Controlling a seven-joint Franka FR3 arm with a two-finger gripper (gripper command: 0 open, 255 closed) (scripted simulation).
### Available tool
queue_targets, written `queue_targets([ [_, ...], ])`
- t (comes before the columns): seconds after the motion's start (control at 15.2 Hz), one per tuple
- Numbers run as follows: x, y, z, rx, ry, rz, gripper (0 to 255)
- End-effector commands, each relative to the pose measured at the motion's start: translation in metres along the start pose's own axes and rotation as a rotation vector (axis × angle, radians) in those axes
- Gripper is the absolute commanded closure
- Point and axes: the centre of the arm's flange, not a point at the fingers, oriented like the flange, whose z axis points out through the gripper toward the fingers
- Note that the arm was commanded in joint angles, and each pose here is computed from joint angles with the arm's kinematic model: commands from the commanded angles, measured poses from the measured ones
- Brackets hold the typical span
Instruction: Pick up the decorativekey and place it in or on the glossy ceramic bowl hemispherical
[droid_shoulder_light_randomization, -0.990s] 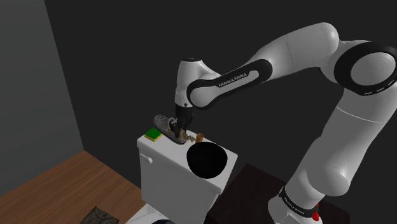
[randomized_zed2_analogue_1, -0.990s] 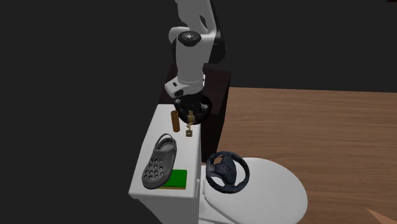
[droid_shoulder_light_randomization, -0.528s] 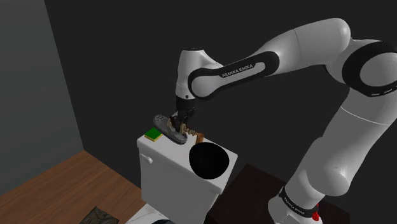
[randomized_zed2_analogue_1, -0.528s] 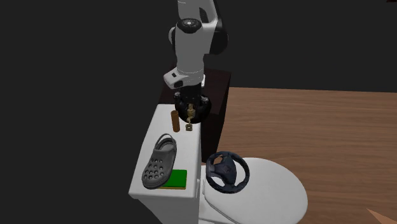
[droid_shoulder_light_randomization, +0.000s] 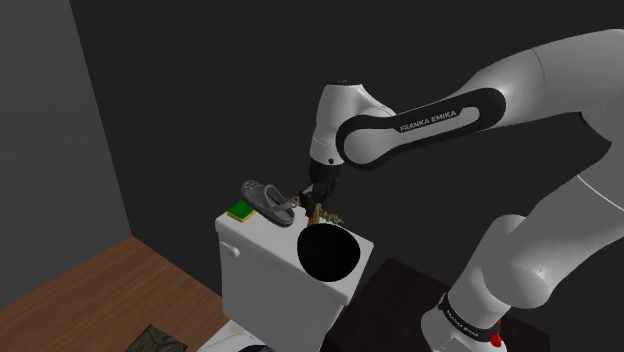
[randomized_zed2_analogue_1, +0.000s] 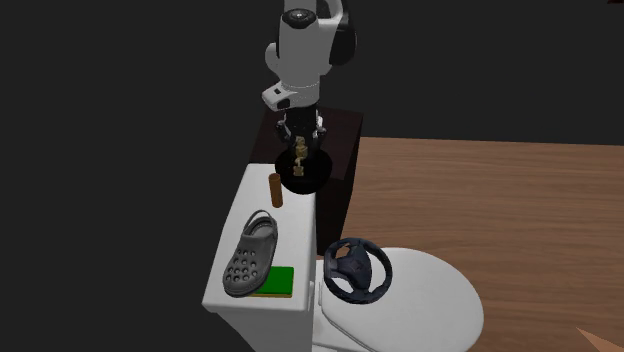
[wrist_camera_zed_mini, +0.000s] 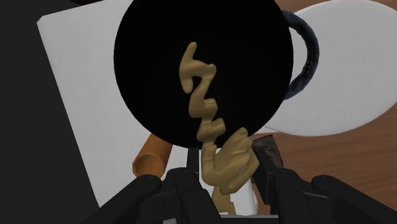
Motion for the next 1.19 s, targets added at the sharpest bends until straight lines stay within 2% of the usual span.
queue_targets([
  [0.0,-0.024,0.006,0.0,0.0,0.0,0.0,255],
  [0.2,-0.057,0.016,-0.002,0.0,0.0,0.0,255],
  [1.12,-0.058,0.015,0.075,0.0,0.0,0.0,255],
])
